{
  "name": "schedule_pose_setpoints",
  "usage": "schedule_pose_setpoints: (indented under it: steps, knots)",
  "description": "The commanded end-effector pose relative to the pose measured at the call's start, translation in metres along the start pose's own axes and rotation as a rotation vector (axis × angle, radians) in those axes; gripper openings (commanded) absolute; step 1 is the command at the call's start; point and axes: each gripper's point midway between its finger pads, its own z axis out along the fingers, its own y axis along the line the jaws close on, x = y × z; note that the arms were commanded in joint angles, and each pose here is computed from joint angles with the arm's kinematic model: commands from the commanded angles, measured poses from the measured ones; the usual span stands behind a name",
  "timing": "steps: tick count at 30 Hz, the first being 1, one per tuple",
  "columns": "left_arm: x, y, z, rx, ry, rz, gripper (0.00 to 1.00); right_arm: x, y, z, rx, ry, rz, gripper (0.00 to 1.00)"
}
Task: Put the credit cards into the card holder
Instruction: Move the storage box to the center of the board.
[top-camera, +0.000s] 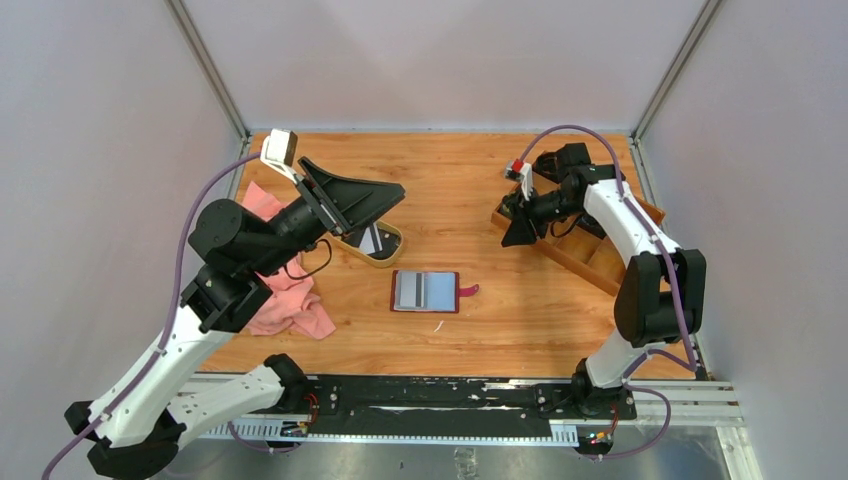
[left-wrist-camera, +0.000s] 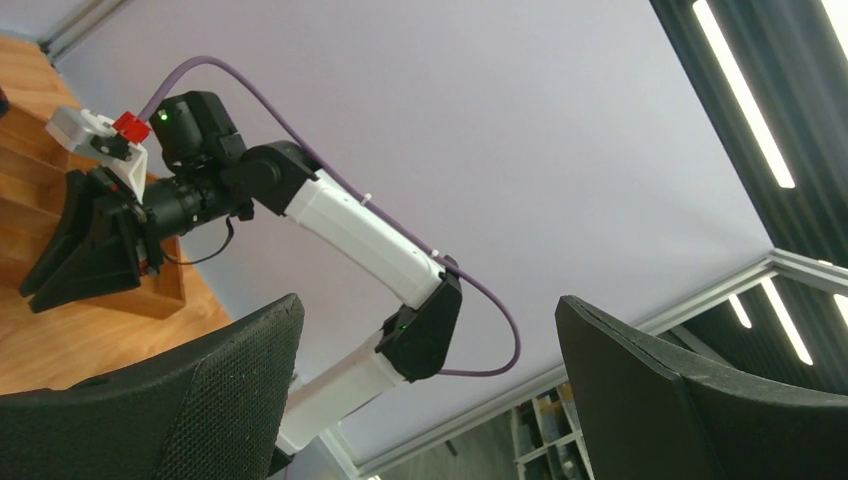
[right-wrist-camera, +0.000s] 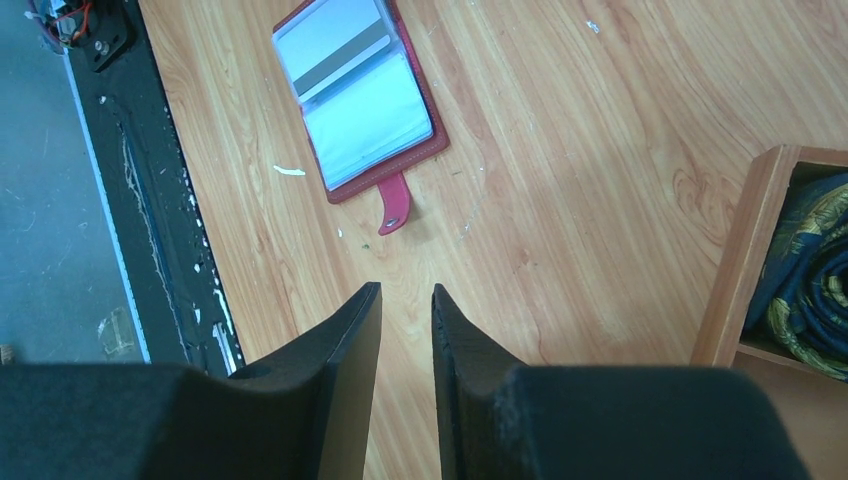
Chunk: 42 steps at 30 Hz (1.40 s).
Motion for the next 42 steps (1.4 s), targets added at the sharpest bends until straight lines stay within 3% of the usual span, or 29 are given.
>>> schedule_pose_setpoints:
  steps: [1, 9, 15, 21, 24, 27, 28, 29, 30, 31, 36, 42]
  knots:
    - [0.003, -0.006, 0.001, 0.028, 0.025, -0.033, 1.00, -0.002, 0.006, -0.005, -0.019, -0.035, -0.010, 0.29]
    - [-0.003, -0.032, -0.009, 0.110, 0.012, 0.057, 1.00, -0.003, 0.005, -0.006, -0.019, -0.042, -0.007, 0.29]
    - [-0.005, -0.041, -0.010, 0.148, 0.002, 0.043, 1.00, -0.010, 0.011, -0.011, -0.020, -0.069, -0.021, 0.29]
    - [-0.013, -0.022, -0.012, 0.107, -0.064, 0.235, 1.00, -0.023, 0.017, -0.029, 0.020, -0.115, -0.064, 0.29]
    - [-0.019, 0.010, -0.014, 0.014, -0.113, 0.424, 1.00, -0.033, 0.016, -0.044, 0.087, -0.139, -0.089, 0.31]
    - [-0.033, 0.066, -0.017, -0.226, -0.120, 0.640, 1.00, -0.047, 0.002, -0.065, 0.260, -0.146, -0.118, 0.39]
    - [-0.037, 0.089, -0.019, -0.321, -0.103, 0.725, 1.00, -0.048, -0.009, -0.075, 0.355, -0.136, -0.113, 0.54]
    - [-0.039, 0.109, -0.022, -0.401, -0.071, 0.813, 1.00, -0.050, -0.015, -0.080, 0.406, -0.136, -0.110, 0.78]
    - [-0.040, 0.134, -0.025, -0.498, -0.027, 0.880, 1.00, -0.051, -0.016, -0.080, 0.411, -0.145, -0.099, 0.90]
    - [-0.039, 0.155, -0.027, -0.566, 0.031, 0.944, 1.00, -0.053, -0.016, -0.078, 0.390, -0.151, -0.082, 0.93]
    - [-0.036, 0.239, -0.034, -0.870, 0.295, 1.084, 1.00, -0.056, 0.009, -0.063, 0.178, -0.178, -0.027, 0.94]
    - [-0.040, 0.310, -0.034, -0.926, 0.474, 0.899, 1.00, -0.044, 0.010, -0.060, 0.219, -0.207, -0.081, 0.94]
